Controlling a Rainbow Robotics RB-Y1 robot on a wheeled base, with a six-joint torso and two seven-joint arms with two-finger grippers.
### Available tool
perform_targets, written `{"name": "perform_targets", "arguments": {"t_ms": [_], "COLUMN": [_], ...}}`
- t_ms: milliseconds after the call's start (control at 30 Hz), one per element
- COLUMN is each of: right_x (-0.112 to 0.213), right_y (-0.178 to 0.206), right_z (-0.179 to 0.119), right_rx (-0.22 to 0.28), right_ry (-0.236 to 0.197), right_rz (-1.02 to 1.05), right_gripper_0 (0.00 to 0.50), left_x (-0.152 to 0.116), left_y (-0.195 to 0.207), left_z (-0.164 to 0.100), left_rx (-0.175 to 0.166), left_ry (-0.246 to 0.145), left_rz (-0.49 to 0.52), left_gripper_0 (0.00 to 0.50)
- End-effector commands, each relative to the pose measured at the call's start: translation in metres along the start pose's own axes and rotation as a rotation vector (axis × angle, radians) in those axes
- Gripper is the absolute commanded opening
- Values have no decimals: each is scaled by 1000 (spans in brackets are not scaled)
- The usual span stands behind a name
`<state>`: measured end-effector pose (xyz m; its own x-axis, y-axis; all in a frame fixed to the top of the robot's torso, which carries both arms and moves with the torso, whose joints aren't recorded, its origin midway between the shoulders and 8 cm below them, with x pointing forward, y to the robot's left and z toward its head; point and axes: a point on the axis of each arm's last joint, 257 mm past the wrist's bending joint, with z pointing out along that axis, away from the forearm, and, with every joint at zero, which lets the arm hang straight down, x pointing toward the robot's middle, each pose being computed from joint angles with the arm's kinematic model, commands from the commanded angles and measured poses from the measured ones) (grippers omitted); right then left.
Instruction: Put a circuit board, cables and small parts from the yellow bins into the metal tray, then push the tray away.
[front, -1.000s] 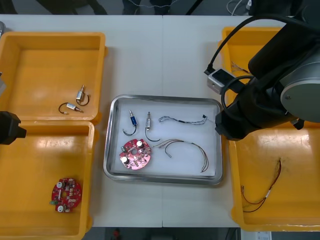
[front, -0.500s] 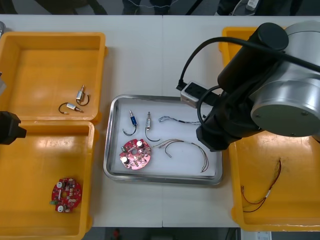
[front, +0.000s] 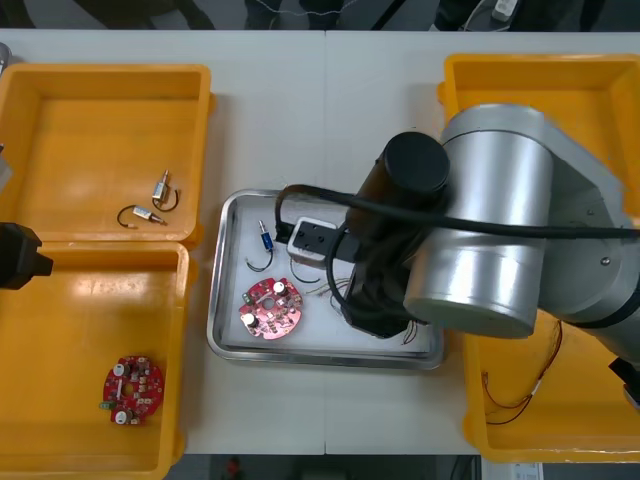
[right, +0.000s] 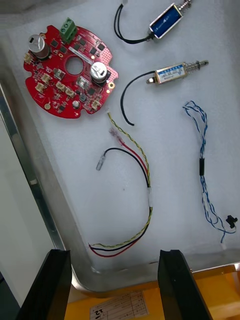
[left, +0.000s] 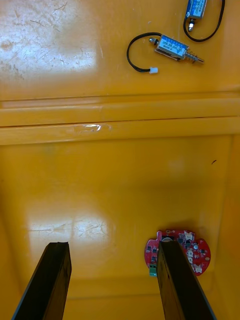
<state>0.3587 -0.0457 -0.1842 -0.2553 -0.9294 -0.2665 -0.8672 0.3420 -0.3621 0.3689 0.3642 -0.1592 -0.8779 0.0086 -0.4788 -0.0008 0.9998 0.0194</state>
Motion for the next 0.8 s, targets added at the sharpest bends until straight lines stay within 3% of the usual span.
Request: {"name": "perform_targets", "arguments": {"t_ms": [33,333,800], "right_x": [-20,-20,-7], "right_y": [24,46,70], "right_z": [6,32,69], "right_rx": [6,6,-51], "right_ry": [-10,-16,30], "right_rz": [-110,-163,-211], "right_gripper_0": [500,500,500], "left_x": [-1,-1,-1], "left_y": [13,13,13], "left_z": [-13,-13,-13], "left_rx": [-39,-39,-39], "left_ry": [-20,-20,-20], "left_rz": [5,5,5], "left_gripper_0": [500,500,500]}}
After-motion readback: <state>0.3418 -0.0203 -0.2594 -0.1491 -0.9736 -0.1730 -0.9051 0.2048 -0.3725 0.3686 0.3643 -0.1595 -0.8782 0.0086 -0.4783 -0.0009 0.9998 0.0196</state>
